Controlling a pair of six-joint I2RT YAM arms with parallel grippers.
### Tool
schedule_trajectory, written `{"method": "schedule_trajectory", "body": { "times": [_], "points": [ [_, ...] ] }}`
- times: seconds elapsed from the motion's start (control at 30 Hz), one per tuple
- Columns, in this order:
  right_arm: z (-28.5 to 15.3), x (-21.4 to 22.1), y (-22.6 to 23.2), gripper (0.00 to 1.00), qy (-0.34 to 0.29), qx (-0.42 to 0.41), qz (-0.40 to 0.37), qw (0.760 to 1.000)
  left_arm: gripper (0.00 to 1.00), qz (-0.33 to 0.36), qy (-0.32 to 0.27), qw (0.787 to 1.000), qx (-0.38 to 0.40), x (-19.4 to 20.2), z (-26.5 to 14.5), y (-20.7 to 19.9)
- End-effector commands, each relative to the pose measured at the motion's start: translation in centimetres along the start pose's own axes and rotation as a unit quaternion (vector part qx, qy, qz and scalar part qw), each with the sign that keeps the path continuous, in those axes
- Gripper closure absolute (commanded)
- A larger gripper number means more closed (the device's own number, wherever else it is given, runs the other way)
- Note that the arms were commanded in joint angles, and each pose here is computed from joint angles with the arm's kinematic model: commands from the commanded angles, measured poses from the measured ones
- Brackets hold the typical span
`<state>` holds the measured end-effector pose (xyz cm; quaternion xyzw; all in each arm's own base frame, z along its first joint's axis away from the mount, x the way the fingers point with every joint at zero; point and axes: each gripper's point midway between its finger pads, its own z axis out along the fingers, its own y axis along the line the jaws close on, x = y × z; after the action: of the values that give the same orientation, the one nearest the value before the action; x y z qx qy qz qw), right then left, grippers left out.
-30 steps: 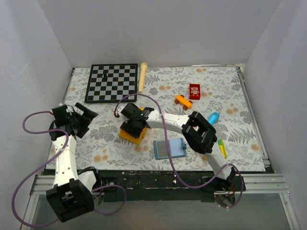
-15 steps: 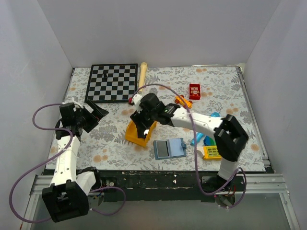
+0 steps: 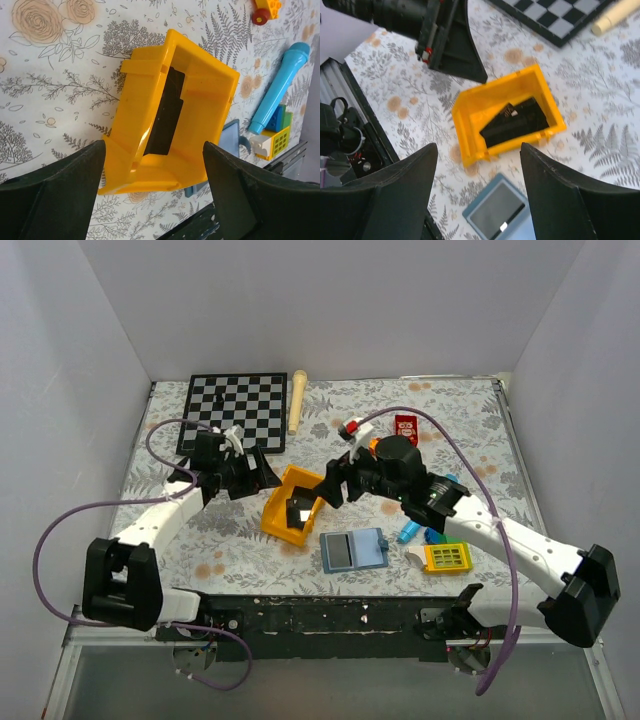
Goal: Put the credit cards into the card holder
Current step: Move the storage box to the center of the board, then pick up the storage box at the center of the board.
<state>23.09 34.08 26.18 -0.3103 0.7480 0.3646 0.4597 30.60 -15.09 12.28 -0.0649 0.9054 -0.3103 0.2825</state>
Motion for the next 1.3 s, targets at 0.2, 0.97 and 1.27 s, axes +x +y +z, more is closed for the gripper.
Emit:
{"method": "schedule_trajectory", "body": {
  "times": [0.2,0.97,1.27],
  "points": [
    [-5.9,4.5,-2.4,0.25,-0.006,0.057,0.064,0.996,0.35,0.129,0.03,0.989,-0.073,-0.8,3.6,-0.8],
    [-6.9,6.3,-2.2,0.25,0.003,0.05,0.09,0.995,1.0,0.042,0.04,0.99,-0.125,2.9,2.3,-0.3],
    [-3.8,4.3,0.3,0.3,0.052,-0.01,0.107,0.993,1.0,-0.095,-0.014,0.99,-0.105,7.1,0.4,-0.7]
  ]
}}
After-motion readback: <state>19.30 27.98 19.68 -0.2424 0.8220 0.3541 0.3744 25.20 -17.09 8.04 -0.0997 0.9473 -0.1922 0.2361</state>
